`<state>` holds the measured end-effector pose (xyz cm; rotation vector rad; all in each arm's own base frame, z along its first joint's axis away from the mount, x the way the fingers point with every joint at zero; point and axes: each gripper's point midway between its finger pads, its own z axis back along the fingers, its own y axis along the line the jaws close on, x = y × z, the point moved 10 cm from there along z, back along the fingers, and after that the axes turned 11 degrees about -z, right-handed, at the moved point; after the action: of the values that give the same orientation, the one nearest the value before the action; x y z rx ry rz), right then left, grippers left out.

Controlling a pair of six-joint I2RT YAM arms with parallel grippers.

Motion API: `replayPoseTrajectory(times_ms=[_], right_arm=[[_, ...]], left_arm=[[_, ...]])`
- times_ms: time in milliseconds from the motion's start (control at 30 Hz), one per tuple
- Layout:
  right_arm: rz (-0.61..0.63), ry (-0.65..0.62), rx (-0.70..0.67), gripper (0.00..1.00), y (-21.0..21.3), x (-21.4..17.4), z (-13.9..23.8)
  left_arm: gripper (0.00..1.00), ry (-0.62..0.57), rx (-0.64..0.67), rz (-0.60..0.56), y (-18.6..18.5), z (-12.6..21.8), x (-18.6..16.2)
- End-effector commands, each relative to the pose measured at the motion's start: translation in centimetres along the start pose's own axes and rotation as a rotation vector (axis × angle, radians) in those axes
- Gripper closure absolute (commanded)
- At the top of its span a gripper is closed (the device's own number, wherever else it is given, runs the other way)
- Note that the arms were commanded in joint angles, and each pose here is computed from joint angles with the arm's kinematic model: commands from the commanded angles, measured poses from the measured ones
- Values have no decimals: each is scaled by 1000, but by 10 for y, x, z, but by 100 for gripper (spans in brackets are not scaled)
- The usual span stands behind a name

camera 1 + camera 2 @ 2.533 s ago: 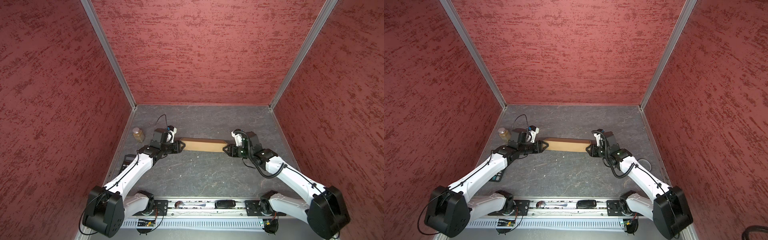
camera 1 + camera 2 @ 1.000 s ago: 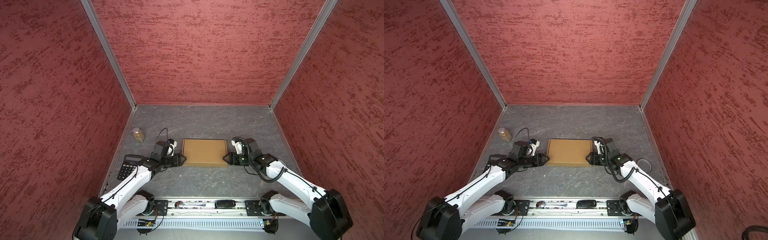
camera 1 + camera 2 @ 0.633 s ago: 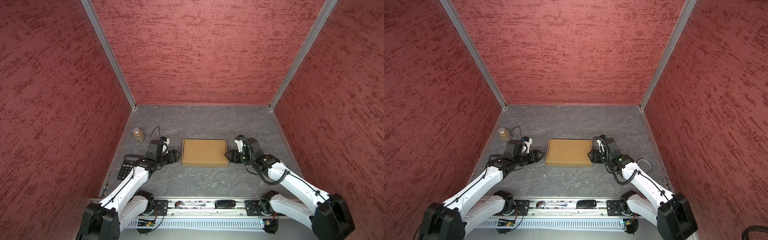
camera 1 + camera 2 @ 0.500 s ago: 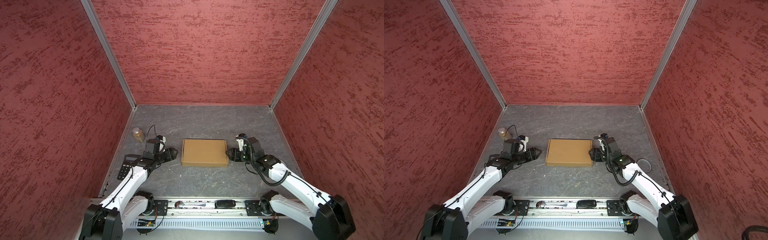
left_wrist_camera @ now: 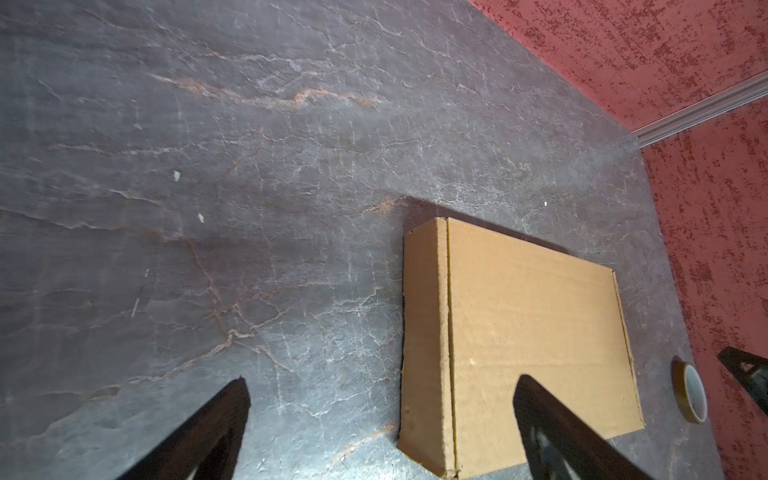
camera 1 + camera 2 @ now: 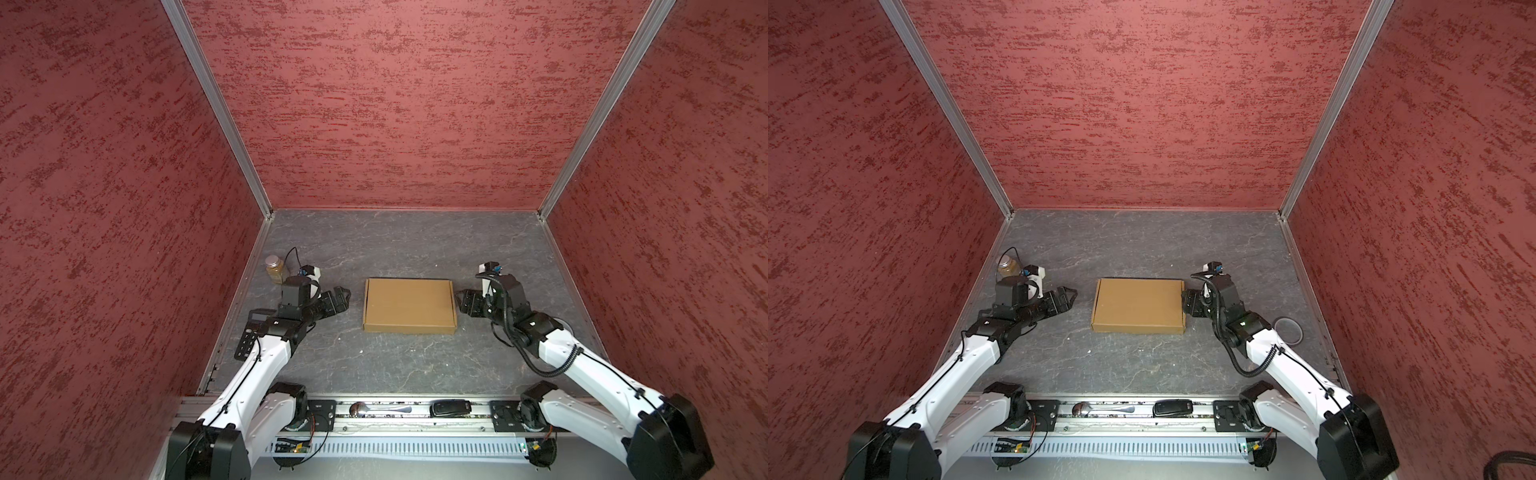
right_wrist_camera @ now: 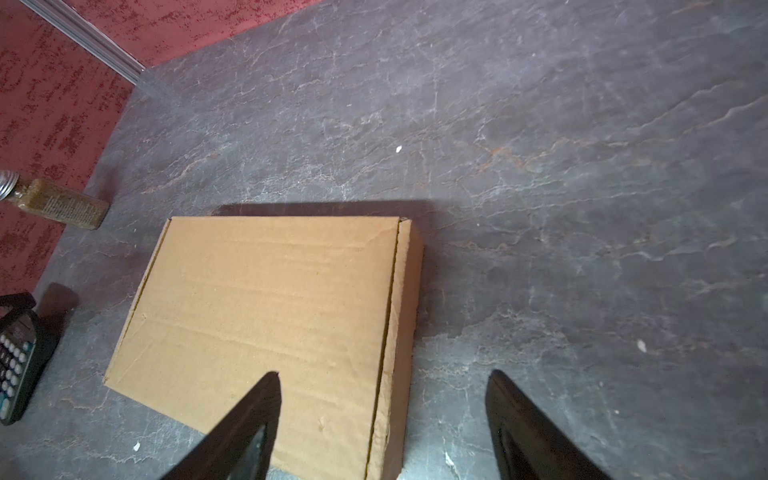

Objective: Fold the paper box
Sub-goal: 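Open both grippers and draw them back away from the flat box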

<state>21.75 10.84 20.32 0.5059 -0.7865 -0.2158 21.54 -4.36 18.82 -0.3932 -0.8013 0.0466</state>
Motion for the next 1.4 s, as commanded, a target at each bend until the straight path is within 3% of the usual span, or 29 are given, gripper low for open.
replayPoseTrajectory(times_ms=[0, 200, 700, 933, 1367], right_arm=[[12, -107, -21, 15, 0, 10, 4], [20, -191, -36, 1, 1, 18, 5], [31, -399, -21, 1, -2, 28, 6], [23, -425, -32, 1, -7, 25, 7], [30, -486, -48, 1, -12, 24, 22]], left_arm=[[0, -91, 56, -50, 1, 9, 15], [0, -213, 202, -99, 9, 13, 30], [0, -411, 408, -377, 36, -18, 32], [0, -429, 422, -353, 58, -36, 31], [0, -504, 327, -313, 77, -42, 46]])
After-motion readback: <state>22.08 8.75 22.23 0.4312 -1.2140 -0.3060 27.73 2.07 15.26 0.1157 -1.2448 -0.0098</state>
